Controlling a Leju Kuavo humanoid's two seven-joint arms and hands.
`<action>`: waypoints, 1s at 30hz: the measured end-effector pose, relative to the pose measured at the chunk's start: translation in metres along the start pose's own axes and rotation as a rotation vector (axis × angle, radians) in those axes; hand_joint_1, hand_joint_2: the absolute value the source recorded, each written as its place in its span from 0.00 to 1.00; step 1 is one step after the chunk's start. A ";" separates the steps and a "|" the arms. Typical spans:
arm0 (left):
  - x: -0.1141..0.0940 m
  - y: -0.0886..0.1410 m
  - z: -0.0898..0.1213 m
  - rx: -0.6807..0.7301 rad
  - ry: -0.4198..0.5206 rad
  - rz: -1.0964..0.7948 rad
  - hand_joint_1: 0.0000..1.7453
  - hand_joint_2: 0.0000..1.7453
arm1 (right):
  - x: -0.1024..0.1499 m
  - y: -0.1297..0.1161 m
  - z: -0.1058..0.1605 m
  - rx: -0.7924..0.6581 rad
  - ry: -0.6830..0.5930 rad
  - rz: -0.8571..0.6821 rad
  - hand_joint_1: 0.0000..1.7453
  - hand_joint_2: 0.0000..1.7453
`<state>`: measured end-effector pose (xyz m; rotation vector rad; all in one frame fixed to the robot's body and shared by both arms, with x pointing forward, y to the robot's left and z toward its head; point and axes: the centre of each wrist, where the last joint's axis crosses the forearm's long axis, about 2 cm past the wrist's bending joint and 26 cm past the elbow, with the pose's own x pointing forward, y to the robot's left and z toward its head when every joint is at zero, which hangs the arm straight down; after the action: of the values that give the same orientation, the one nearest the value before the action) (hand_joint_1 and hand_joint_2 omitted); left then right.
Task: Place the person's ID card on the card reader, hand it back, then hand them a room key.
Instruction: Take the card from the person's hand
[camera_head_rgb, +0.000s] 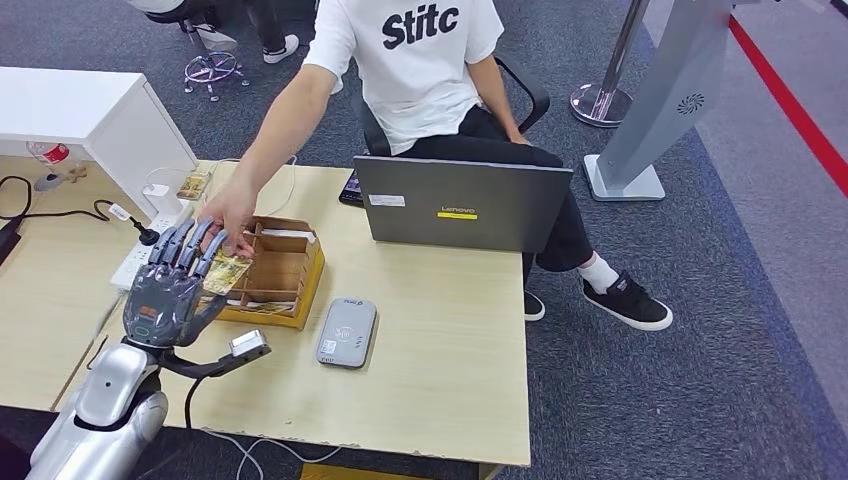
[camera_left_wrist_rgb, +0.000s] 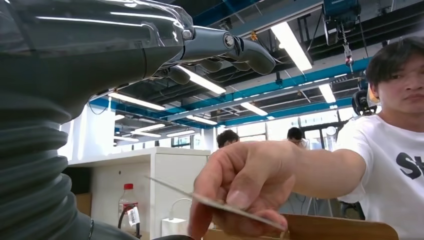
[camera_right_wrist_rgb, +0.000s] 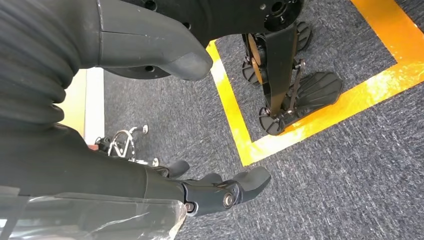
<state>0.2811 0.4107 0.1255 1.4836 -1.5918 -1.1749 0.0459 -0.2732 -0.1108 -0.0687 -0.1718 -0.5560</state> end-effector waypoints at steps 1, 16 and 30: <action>0.000 0.000 0.000 0.002 0.001 0.001 0.00 1.00 | 0.000 0.000 0.000 0.000 0.001 0.003 0.00 1.00; 0.001 -0.001 0.002 0.000 0.005 0.010 1.00 1.00 | -0.001 0.003 0.000 0.002 0.001 0.028 0.00 1.00; 0.024 -0.001 0.003 0.077 -0.020 0.068 1.00 1.00 | -0.003 0.006 0.001 0.002 0.013 0.034 0.00 1.00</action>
<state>0.2759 0.3881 0.1210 1.4582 -1.7045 -1.1055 0.0460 -0.2661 -0.1105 -0.0659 -0.1588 -0.5225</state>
